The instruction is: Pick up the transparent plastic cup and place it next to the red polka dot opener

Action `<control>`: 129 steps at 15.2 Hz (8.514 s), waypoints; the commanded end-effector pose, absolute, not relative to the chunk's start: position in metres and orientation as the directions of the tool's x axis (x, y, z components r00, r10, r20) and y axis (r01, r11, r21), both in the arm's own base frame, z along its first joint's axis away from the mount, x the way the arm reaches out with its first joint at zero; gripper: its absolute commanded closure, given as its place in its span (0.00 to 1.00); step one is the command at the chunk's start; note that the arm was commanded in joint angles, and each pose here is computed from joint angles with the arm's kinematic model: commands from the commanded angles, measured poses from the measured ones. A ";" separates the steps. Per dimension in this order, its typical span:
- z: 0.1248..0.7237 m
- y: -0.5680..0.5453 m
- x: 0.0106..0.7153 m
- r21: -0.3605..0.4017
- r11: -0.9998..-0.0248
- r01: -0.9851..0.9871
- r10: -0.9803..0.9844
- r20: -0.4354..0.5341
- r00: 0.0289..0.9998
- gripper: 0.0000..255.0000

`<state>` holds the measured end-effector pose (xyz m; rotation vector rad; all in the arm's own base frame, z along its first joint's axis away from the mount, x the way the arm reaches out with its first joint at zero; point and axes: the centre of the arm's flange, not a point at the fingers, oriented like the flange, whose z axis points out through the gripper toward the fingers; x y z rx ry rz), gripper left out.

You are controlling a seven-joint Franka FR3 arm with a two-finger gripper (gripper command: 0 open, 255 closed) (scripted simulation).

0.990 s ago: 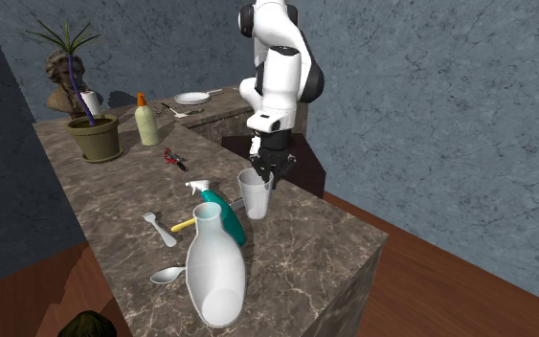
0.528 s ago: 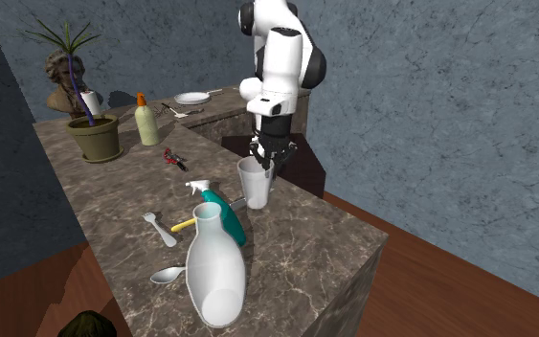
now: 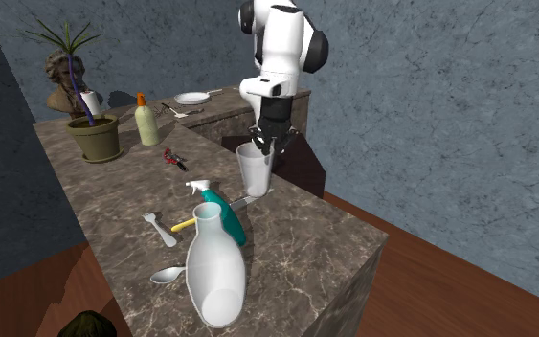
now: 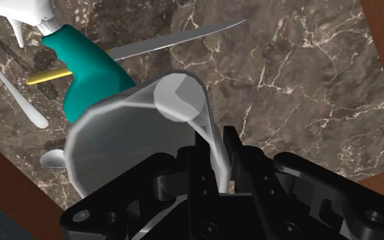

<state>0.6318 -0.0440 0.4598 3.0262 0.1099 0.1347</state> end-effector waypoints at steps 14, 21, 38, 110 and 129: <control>0.540 -0.045 0.632 0.113 -0.991 0.067 0.077 0.085 0.993 1.00; 0.561 -0.063 0.613 0.113 -0.991 0.067 0.077 0.085 0.993 1.00; 0.562 -0.217 0.449 0.113 -0.991 0.067 0.077 0.085 0.993 1.00; 0.372 -0.507 0.142 0.113 -0.991 0.067 0.077 0.085 0.993 1.00; 0.422 -0.502 0.137 0.113 -0.991 0.067 0.077 0.085 0.993 0.00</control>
